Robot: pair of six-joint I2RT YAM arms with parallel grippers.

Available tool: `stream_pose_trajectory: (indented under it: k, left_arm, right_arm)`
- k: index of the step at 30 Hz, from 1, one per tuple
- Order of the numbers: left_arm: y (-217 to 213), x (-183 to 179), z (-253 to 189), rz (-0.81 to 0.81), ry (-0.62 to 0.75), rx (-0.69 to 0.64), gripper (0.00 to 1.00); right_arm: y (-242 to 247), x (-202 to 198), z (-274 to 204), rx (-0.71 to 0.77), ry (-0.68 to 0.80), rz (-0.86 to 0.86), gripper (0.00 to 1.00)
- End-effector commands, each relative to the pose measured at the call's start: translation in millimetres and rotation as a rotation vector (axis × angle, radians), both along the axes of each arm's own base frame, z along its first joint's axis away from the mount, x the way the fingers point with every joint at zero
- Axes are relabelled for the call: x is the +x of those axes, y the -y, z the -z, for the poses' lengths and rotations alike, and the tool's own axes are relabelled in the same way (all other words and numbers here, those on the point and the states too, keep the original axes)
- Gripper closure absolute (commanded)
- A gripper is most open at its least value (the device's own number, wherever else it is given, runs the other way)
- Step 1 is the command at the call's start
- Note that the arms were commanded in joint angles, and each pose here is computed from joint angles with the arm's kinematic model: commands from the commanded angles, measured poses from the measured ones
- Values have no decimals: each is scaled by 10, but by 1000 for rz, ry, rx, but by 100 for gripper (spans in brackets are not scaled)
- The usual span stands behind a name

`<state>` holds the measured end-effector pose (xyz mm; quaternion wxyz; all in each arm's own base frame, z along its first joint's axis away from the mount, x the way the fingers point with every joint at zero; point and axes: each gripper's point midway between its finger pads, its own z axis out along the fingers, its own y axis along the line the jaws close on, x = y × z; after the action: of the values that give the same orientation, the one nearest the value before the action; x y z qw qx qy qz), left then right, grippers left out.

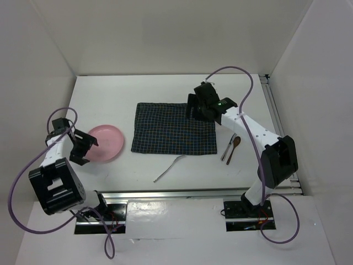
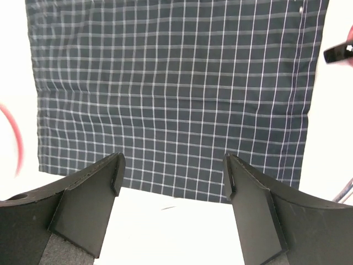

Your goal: Set the dinner table for one person

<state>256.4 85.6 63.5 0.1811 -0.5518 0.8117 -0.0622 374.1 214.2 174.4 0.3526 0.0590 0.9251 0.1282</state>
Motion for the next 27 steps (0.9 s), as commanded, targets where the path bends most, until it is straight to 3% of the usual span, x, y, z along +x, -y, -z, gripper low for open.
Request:
stream_pose_trajectory:
  k: [1,4,8,9,11,12,13,14,17,21,27]
  left_arm:
    - [70,104,179,11,21,-80,8]
    - [106,45,350,-2,-4,-98,8]
    - [80,81,408,-37,10,-95,27]
    - [89,65,451,-38,2,-99,45]
    - [97,116,452,-39,21,-111,64]
    - [112,121,447,-36,24,-118,85]
    - [129,128,441,-32,29,-127,96]
    - [129,128,440,-32,29,-127,100]
    - [99,265,199,5,96,-111,100]
    - [192,589,-515,139,303,-46,100]
    - [679,1072,-1494,427,510,108,100]
  right_arm:
    - [4,-129,-117,13,13,-23,16]
    - [10,-139,-118,16,18,-23,16]
    - [12,-143,-139,15,17,-23,18]
    - [12,-143,-139,15,17,-23,18]
    - [12,-143,-139,15,17,-23,18]
    - [12,-143,-139,15,17,-23,18]
    - [22,-158,-125,11,9,-23,19]
    - [46,-125,-162,15,17,-13,19]
    - [96,-133,-211,15,17,-4,19]
    - [147,-189,-331,19,36,2,19]
    - [319,-381,-398,-1,34,30,19]
